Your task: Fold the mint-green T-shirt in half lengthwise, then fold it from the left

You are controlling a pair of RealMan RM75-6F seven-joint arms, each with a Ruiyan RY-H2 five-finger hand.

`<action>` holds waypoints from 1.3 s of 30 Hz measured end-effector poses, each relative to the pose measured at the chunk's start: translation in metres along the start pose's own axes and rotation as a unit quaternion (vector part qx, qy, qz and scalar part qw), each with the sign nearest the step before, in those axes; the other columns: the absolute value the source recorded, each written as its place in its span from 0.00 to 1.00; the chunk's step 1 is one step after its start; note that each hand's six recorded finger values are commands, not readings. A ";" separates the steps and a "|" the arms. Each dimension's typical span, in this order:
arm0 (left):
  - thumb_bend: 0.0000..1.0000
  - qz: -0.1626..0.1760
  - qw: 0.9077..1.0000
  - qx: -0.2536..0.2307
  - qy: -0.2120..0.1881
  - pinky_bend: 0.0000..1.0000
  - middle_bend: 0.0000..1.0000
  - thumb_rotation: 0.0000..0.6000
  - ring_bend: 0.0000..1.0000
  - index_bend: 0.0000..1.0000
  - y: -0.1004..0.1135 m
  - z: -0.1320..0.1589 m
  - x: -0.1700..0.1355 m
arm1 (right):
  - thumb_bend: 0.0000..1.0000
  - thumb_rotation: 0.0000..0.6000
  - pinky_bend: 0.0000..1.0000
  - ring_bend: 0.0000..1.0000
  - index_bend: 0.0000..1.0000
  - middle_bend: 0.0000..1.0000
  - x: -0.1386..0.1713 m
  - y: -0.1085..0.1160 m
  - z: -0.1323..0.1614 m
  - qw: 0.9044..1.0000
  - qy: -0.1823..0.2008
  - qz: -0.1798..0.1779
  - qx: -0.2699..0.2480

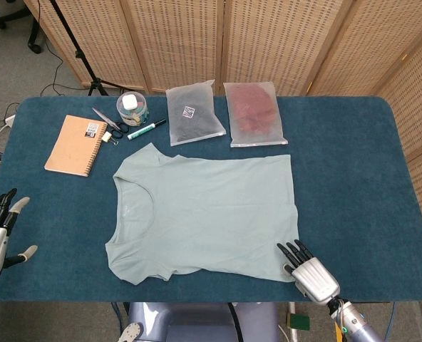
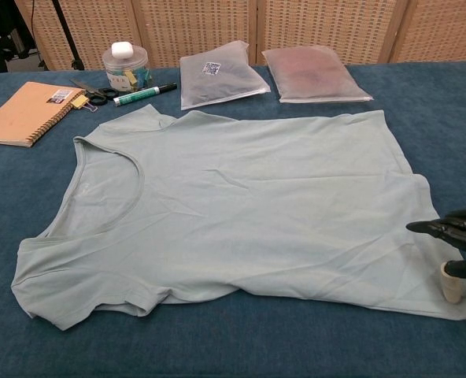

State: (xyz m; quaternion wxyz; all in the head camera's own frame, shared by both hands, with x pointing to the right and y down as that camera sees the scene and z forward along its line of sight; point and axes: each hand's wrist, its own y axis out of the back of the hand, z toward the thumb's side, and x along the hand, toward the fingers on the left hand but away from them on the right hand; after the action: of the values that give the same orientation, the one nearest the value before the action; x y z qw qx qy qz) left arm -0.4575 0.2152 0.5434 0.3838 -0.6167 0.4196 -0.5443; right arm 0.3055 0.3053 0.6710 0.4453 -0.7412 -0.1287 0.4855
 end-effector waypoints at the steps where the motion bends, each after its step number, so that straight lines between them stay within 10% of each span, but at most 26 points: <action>1: 0.00 0.000 1.000 0.000 0.000 0.00 0.00 1.00 0.00 0.00 0.000 0.000 0.000 | 0.44 1.00 0.00 0.00 0.46 0.00 0.000 0.000 0.000 1.000 0.000 0.000 0.001; 29: 0.04 -0.005 0.999 0.014 -0.043 0.00 0.00 1.00 0.00 0.01 -0.010 0.012 0.000 | 0.51 1.00 0.00 0.00 0.64 0.00 -0.008 0.006 -0.006 0.999 0.001 -0.049 -0.001; 39: 0.16 -0.034 0.984 0.033 -0.169 0.00 0.00 1.00 0.00 0.42 -0.053 0.035 -0.010 | 0.52 1.00 0.00 0.00 0.64 0.00 -0.006 0.014 -0.010 0.998 0.000 -0.061 -0.015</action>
State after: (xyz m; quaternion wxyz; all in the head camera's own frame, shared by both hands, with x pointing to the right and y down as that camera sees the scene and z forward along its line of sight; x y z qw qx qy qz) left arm -0.4177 0.2438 0.5855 0.4509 -0.7009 0.3093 -0.4581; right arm 0.3073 0.2886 0.6644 0.4629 -0.7385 -0.1806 0.4558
